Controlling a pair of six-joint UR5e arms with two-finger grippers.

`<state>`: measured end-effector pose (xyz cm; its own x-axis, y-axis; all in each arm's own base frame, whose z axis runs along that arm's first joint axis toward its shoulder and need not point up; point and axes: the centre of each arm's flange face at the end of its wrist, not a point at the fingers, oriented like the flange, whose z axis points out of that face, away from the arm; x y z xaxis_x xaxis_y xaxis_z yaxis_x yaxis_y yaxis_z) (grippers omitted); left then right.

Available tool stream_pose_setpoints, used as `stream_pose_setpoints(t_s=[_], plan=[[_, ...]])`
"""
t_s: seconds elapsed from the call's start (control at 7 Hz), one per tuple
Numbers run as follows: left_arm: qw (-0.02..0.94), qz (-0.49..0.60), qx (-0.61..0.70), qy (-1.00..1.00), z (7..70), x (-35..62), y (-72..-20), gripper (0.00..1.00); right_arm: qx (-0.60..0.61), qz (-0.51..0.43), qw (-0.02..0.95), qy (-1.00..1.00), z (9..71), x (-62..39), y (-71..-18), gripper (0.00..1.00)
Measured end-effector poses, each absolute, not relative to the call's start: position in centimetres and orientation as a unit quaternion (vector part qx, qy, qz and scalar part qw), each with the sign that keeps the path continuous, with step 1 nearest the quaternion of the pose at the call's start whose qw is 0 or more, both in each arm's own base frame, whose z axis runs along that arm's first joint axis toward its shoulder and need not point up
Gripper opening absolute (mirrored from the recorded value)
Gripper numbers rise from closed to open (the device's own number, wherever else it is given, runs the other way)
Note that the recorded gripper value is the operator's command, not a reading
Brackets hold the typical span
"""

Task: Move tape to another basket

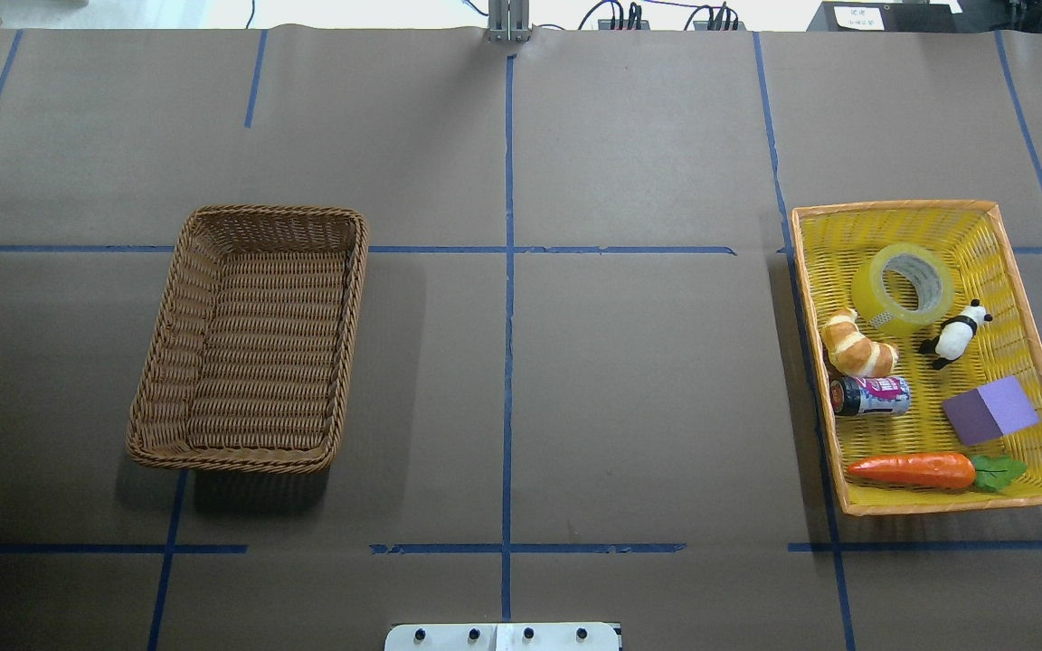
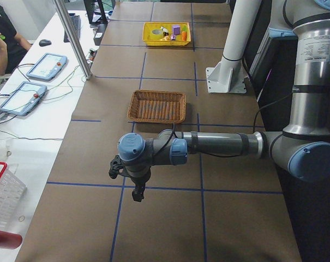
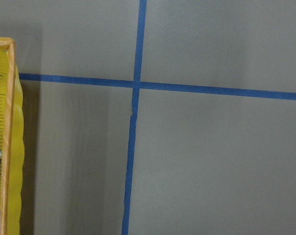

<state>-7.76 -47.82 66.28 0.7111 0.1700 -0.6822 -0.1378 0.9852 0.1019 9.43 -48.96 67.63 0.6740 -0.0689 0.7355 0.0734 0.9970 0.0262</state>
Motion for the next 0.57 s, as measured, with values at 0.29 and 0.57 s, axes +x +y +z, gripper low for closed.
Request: stream_pose_setpoints(t_s=[0.29,0.57], plan=[[0.925,0.083,0.022,0.371,66.28,-7.76,-47.83,1.0,-0.001,-0.039,0.915,-0.402,67.44,9.45,-49.14,1.0],[0.925,0.083,0.022,0.371,66.27,-7.76,-47.83,1.0,-0.001,-0.039,0.915,-0.402,67.4,9.46,-49.19,1.0]])
